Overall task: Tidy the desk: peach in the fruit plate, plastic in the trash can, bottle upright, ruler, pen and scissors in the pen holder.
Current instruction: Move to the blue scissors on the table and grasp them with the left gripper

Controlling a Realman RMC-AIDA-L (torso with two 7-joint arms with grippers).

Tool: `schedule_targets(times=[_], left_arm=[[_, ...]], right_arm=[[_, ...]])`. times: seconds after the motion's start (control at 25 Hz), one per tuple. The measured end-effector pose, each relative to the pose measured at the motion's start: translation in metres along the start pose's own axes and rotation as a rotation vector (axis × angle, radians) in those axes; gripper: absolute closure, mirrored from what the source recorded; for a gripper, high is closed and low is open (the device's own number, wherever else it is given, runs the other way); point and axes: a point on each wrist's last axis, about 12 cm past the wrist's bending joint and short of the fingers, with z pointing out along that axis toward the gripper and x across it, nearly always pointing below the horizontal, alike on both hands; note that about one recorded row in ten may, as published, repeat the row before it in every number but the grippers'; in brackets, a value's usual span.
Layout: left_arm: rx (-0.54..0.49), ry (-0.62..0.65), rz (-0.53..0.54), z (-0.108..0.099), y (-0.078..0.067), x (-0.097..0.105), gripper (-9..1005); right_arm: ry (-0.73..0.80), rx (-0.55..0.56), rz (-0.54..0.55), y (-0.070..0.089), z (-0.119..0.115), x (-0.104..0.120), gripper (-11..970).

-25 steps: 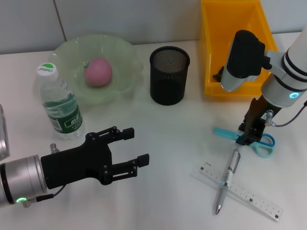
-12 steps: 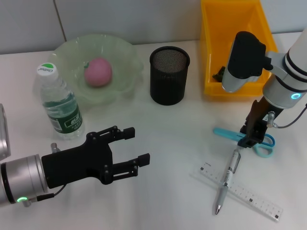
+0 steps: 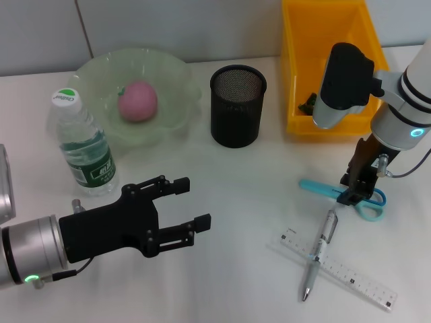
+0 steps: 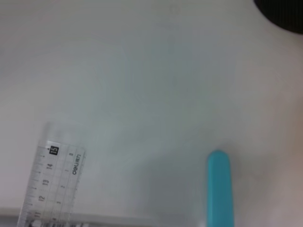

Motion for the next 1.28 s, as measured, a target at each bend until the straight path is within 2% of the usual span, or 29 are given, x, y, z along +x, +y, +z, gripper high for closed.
schedule_targets(times=[1.28], left_arm=[[-0.004, -0.010, -0.001, 0.0006, 0.0004, -0.0011, 214]], right_arm=[[0.006, -0.008, 0.005, 0.0018, 0.0035, 0.0025, 632]])
